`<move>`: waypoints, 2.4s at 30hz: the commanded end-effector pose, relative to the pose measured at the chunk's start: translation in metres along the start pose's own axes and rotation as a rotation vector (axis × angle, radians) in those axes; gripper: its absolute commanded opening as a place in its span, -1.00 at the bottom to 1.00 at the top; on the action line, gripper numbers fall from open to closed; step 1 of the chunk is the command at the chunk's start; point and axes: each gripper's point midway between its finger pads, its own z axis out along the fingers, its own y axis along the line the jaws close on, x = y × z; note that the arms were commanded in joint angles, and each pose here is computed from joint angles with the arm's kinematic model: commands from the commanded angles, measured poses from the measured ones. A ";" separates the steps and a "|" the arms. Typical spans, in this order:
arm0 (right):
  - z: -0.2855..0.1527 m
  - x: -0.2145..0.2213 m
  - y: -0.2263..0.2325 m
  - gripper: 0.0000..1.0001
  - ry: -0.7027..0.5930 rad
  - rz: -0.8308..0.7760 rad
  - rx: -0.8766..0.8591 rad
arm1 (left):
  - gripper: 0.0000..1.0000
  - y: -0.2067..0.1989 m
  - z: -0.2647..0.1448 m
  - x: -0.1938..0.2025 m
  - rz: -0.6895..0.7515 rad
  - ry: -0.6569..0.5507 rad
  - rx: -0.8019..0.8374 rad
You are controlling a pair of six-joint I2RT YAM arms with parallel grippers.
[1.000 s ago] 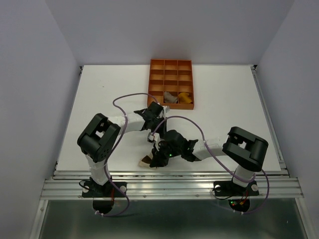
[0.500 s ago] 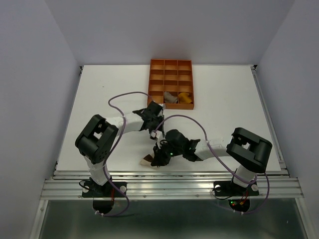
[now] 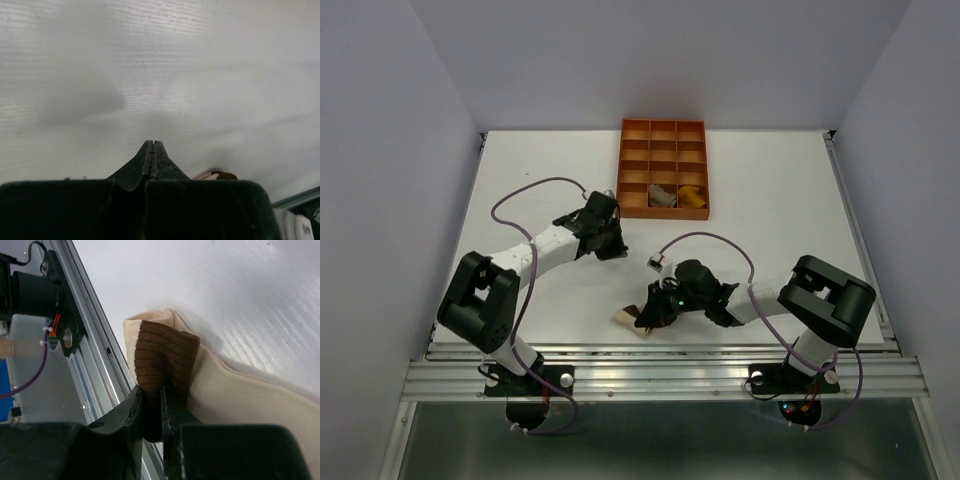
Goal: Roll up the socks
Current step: Roll the sock at the center of the board.
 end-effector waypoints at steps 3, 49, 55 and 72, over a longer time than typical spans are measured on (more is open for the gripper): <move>-0.001 0.023 -0.042 -0.99 0.044 0.128 0.147 | -0.69 0.008 -0.034 0.043 0.002 0.100 0.063; 0.014 0.027 -0.015 -0.97 0.021 -0.274 0.238 | 0.10 0.009 -0.034 0.134 -0.200 0.300 0.090; 0.013 0.019 -0.020 -0.89 0.007 -0.254 0.301 | -1.00 0.011 -0.037 0.137 -0.180 0.304 0.096; -0.059 -0.018 0.009 0.18 -0.045 -0.068 0.485 | -1.00 0.034 -0.027 0.123 -0.154 0.215 -0.034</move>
